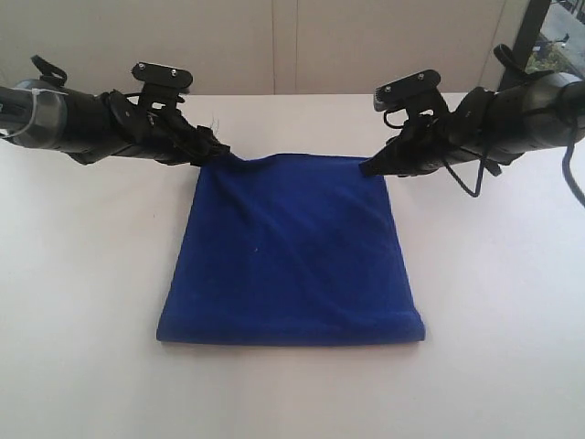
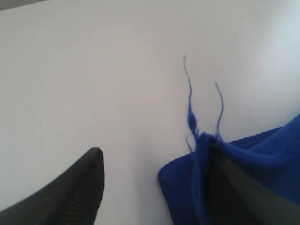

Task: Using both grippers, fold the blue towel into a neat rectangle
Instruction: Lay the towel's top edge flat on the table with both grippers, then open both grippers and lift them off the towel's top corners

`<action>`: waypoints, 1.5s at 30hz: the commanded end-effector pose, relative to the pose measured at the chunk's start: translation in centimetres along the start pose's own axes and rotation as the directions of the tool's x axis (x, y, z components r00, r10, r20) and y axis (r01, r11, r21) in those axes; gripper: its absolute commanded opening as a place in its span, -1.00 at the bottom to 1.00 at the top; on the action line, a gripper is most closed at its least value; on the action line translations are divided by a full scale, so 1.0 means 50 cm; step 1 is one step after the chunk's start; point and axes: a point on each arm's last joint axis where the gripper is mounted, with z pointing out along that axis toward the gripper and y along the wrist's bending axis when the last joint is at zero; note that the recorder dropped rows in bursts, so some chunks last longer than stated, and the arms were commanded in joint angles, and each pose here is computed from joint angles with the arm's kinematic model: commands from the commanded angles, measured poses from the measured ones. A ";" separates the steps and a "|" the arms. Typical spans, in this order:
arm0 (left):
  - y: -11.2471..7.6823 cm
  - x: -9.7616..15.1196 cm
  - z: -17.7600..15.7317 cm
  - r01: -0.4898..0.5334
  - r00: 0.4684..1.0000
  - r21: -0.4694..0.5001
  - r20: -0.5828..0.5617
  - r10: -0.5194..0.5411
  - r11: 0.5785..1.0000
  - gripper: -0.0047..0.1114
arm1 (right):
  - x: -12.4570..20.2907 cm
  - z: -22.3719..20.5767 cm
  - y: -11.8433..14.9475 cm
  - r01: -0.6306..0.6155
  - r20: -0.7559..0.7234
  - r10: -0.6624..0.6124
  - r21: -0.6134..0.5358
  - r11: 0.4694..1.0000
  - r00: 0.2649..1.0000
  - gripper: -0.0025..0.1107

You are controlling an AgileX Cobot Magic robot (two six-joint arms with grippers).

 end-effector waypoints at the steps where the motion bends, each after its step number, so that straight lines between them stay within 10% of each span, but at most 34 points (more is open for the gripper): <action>1: 0.024 -0.011 -0.004 0.001 1.000 -0.025 0.022 0.000 1.000 0.19 | -0.019 -0.026 -0.005 -0.021 0.012 0.022 -0.012 1.000 1.000 -0.56; 18: 0.026 0.016 -0.007 0.434 0.891 0.012 -0.154 -0.427 0.901 0.19 | -0.017 -0.036 0.003 -0.067 -0.038 0.065 -0.057 0.996 0.997 -0.56; 28: 0.057 -0.035 -0.060 0.352 0.932 0.032 -0.108 -0.347 0.935 0.13 | -0.006 -0.040 0.013 -0.111 -0.111 0.100 -0.103 0.988 0.989 -0.58; 34: 0.077 -0.049 -0.123 0.271 0.940 0.107 -0.241 -0.239 0.957 -0.39 | -0.055 -0.062 0.006 -0.229 -0.154 0.206 -0.154 0.961 0.966 -0.90; 39: 0.047 -0.038 -0.149 0.298 0.899 0.192 -0.386 -0.207 0.935 -0.88 | -0.101 -0.071 -0.005 -0.223 -0.164 0.193 -0.194 0.955 0.967 -0.96; 45: -0.010 -0.024 -0.159 0.238 0.879 0.298 -0.470 -0.075 0.924 -0.92 | -0.112 -0.039 -0.008 -0.233 -0.172 0.200 -0.195 0.953 0.965 -0.96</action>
